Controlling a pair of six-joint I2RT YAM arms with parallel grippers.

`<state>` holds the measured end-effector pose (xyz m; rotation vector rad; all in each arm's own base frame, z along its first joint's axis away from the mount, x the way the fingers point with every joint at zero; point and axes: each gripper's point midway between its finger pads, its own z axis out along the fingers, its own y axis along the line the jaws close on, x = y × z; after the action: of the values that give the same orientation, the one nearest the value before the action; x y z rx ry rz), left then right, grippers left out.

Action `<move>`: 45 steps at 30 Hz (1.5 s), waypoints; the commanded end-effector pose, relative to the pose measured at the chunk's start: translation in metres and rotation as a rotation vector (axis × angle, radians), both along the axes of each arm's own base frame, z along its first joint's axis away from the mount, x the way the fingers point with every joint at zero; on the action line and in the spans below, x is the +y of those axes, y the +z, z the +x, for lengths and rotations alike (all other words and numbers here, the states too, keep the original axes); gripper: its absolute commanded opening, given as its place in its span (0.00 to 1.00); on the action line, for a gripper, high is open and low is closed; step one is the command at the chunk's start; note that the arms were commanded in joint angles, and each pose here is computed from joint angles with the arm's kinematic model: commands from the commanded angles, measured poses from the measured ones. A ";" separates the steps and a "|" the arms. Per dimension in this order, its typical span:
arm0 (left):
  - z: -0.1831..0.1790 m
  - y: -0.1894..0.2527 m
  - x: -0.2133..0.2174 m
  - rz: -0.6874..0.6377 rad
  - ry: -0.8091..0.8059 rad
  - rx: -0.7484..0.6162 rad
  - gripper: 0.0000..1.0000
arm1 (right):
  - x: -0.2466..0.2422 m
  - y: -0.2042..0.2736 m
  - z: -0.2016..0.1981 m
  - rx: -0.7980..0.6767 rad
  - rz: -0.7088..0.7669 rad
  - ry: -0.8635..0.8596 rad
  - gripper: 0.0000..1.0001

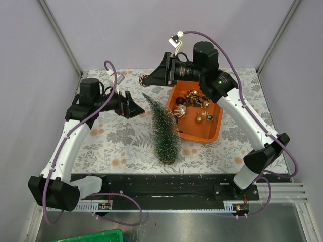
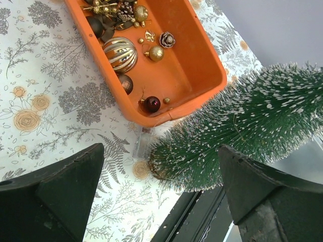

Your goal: Decorate the small christmas tree

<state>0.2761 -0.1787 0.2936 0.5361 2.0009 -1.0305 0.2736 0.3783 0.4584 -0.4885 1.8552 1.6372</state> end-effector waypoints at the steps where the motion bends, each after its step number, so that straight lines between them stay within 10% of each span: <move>1: -0.002 0.013 0.003 0.001 0.003 -0.070 0.99 | 0.002 0.010 -0.005 -0.064 0.015 0.014 0.44; 45: 0.001 0.010 0.004 0.005 0.022 -0.072 0.99 | -0.005 0.005 -0.021 -0.101 -0.007 0.021 0.41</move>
<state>0.2747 -0.1767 0.2867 0.5276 2.0206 -1.0192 0.2664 0.3779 0.4463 -0.5477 1.8516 1.5900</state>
